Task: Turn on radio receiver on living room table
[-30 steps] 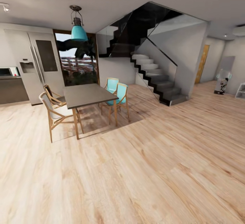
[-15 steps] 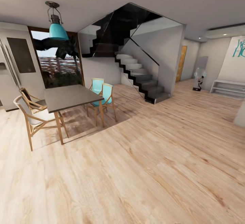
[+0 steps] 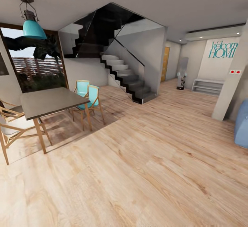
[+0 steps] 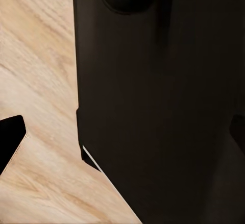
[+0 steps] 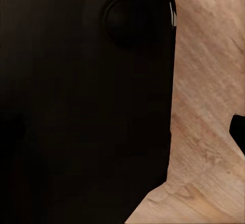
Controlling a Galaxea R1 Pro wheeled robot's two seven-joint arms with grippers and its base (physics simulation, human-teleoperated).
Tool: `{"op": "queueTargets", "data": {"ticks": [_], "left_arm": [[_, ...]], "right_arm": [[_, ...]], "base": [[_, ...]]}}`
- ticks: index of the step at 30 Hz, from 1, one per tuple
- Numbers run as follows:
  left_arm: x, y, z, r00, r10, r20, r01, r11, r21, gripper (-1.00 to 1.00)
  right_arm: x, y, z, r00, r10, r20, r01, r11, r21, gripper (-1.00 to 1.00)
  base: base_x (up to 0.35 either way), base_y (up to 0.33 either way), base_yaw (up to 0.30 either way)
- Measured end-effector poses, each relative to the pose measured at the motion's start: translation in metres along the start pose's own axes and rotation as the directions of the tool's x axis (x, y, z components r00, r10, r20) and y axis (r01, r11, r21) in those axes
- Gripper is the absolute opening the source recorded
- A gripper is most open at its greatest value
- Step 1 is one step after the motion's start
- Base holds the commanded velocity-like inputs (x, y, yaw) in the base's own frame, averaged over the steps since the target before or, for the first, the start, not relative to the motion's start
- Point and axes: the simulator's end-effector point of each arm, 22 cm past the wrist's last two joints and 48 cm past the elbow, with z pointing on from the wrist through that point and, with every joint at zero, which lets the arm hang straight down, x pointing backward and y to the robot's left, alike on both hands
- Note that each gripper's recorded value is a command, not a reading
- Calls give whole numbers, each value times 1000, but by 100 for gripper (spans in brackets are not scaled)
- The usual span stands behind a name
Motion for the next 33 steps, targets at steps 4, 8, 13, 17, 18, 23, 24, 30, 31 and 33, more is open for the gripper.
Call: {"op": "queueTargets", "data": {"ticks": [4,8,13,17,18,23,24,30,31,33], "left_arm": [[0,0,0,1000,0,0,0,1000,0,100],[0,1,0,1000,-1,0,1,1000,-1,100],[0,1,0,1000,-1,0,1,1000,-1,100],[0,1,0,1000,0,0,0,1000,-1,100],[0,0,0,1000,0,0,0,1000,0,100],[0,1,0,1000,0,0,0,1000,-1,100],[0,1,0,1000,0,0,0,1000,-1,100],[0,0,0,1000,0,0,0,1000,0,100],[0,0,0,1000,0,0,0,1000,0,100],[0,0,0,1000,0,0,0,1000,0,100]], "right_arm": [[0,0,0,1000,0,0,0,1000,0,100],[0,0,0,1000,0,0,0,1000,0,100],[0,0,0,1000,0,0,0,1000,0,100],[0,0,0,1000,0,0,0,1000,0,100],[0,0,0,1000,0,0,0,1000,0,100],[0,0,0,1000,0,0,0,1000,0,100],[0,0,0,1000,0,0,0,1000,0,100],[0,0,0,1000,0,0,0,1000,0,100],[0,0,0,1000,0,0,0,1000,0,100],[0,0,0,1000,0,0,0,1000,0,100]], "base": [[0,0,-290],[0,0,-290],[0,0,-290],[0,0,-290],[0,0,-290],[0,0,-290],[0,0,-290],[0,0,-290],[0,0,-290],[0,0,-290]]}}
